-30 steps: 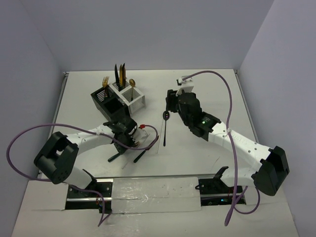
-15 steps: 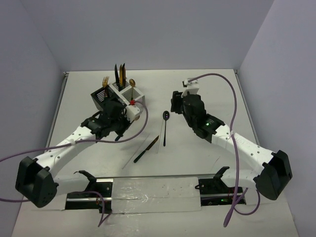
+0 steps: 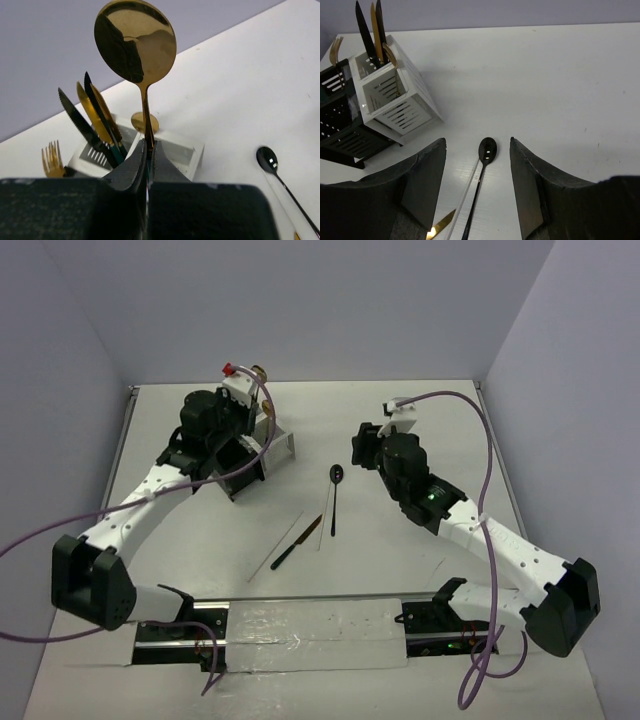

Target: Sort the eating utensils into containers

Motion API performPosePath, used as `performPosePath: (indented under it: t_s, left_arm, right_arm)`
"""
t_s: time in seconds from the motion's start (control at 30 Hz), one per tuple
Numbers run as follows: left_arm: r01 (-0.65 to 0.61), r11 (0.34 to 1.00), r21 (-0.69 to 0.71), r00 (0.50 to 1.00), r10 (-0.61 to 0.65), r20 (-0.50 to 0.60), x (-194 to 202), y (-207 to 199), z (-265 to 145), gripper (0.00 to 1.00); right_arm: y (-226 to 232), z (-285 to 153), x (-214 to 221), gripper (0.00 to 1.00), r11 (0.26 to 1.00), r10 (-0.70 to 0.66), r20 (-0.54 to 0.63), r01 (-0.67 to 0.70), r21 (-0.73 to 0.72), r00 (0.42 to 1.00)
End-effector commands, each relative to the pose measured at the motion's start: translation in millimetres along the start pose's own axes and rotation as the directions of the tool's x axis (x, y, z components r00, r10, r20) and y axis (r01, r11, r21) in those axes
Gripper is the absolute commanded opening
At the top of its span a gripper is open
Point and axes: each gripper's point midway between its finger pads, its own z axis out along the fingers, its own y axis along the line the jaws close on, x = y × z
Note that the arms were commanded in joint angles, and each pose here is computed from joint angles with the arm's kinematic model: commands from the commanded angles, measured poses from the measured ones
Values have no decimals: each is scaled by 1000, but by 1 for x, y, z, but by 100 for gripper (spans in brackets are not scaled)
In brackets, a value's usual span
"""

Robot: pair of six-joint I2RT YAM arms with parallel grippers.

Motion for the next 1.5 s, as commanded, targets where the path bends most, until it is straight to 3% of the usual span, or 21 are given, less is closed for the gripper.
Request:
performPosePath:
  t_s: [0.0,0.13,0.4,0.63,0.73,0.87,0.97,1.07,1.2,1.47]
  left_arm:
    - [31,999,-28,978,-25,208,-45,11,28,0]
    - [52,999,-5,964,-49,262,-31,13,61,0]
    - [87,996,17,969,-89,231,21,24,90,0]
    - [153,985,78,979,-162,122,81,7,94,0]
    - [171,980,102,980,-180,82,97,0,95,3]
    - [169,981,96,979,-178,97,96,0,90,15]
    - [172,982,78,979,-180,100,91,3,83,41]
    - [177,982,67,977,-184,109,82,6,74,57]
    - [216,976,39,970,-219,106,66,10,61,66]
    - [210,976,-64,978,-209,21,35,34,20,70]
  right_arm:
    - [-8,-8,-12,61,999,44,43,-45,21,998]
    - [-11,-10,-5,61,998,56,35,-57,30,998]
    - [-18,-8,30,61,997,50,-59,-46,64,997]
    - [-14,-2,45,61,998,48,-107,-43,47,993]
    - [-2,4,61,61,999,44,-179,-43,9,983]
    - [4,17,101,61,1000,20,-337,-14,20,941]
    - [5,22,126,61,999,3,-444,15,37,896]
    - [15,29,145,59,1000,-4,-520,15,18,854]
    - [21,40,167,54,999,-13,-598,32,21,802]
    - [15,54,216,45,992,-42,-720,114,51,693]
